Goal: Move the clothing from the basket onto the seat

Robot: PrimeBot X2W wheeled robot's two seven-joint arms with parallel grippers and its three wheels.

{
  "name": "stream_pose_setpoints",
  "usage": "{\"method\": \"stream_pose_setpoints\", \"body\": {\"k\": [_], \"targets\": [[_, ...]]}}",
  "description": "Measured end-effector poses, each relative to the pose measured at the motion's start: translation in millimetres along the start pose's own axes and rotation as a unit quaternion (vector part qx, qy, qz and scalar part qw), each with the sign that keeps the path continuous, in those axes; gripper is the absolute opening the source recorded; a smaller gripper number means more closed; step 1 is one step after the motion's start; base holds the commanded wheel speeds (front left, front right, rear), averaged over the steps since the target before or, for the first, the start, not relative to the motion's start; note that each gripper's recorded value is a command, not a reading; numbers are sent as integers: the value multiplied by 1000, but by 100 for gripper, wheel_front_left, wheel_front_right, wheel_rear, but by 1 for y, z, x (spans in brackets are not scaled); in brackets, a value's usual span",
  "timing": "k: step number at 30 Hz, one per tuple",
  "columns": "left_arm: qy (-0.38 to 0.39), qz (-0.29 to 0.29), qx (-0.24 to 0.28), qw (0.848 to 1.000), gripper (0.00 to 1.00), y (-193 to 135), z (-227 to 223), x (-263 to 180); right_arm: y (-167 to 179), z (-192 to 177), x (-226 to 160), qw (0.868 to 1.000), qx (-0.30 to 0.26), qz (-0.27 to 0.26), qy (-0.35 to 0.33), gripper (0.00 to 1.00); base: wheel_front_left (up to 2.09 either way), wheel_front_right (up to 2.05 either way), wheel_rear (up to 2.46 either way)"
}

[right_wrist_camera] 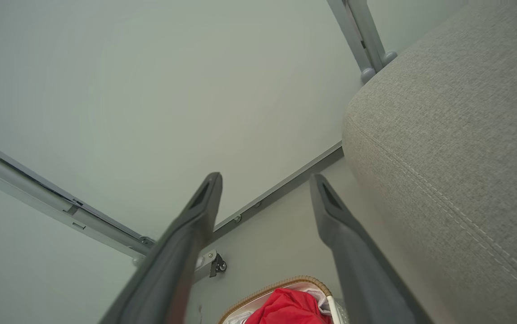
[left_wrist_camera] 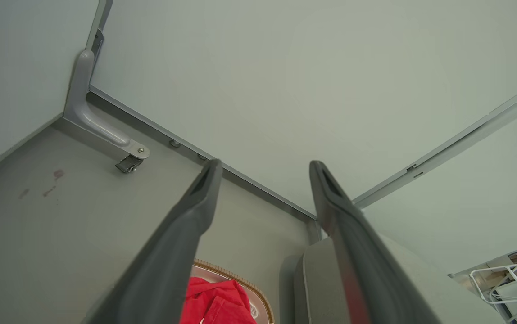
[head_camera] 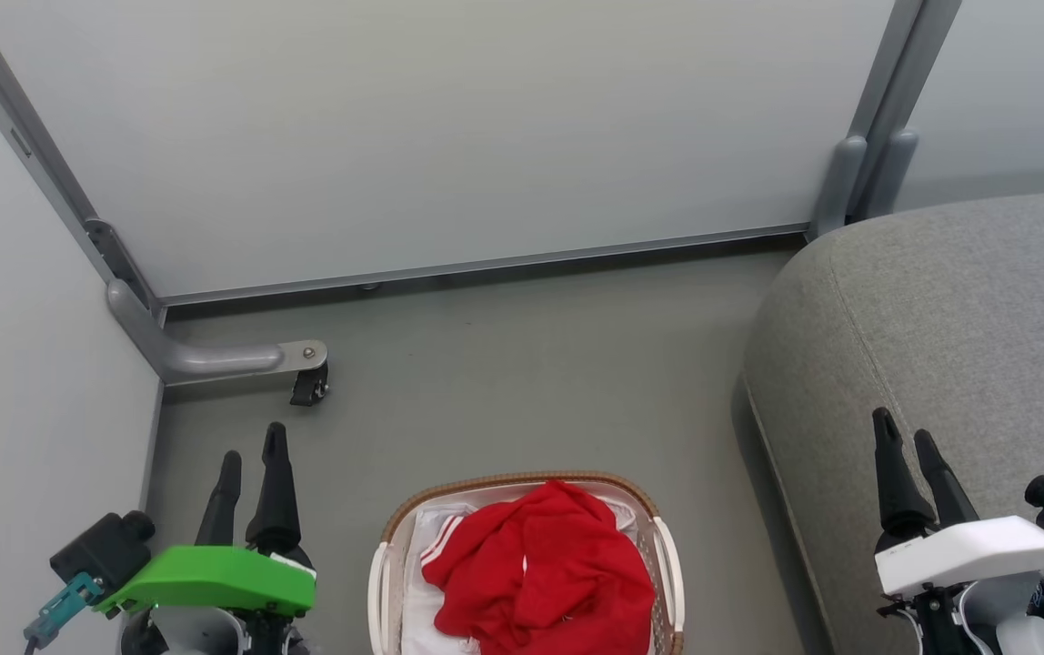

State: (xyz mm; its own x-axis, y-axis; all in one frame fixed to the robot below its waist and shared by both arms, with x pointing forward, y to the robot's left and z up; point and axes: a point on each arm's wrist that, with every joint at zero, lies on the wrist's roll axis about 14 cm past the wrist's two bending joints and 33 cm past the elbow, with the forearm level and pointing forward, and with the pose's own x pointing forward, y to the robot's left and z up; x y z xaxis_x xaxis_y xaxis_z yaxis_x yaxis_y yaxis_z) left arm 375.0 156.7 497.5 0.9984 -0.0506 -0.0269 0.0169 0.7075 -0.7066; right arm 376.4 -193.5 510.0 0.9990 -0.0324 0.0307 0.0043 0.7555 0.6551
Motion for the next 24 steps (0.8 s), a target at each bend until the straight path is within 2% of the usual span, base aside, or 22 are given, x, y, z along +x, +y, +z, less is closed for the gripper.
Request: {"method": "stream_pose_setpoints", "body": {"k": [11, 24], "targets": [[8, 3, 75, 997, 100, 5, -10, -5, 1, -2, -1, 997, -79, 8, -1, 100, 0, 0, 0], [15, 0, 133, 991, 100, 8, -17, -8, 4, -3, -3, 989, -148, 18, -4, 100, 0, 0, 0]]}}
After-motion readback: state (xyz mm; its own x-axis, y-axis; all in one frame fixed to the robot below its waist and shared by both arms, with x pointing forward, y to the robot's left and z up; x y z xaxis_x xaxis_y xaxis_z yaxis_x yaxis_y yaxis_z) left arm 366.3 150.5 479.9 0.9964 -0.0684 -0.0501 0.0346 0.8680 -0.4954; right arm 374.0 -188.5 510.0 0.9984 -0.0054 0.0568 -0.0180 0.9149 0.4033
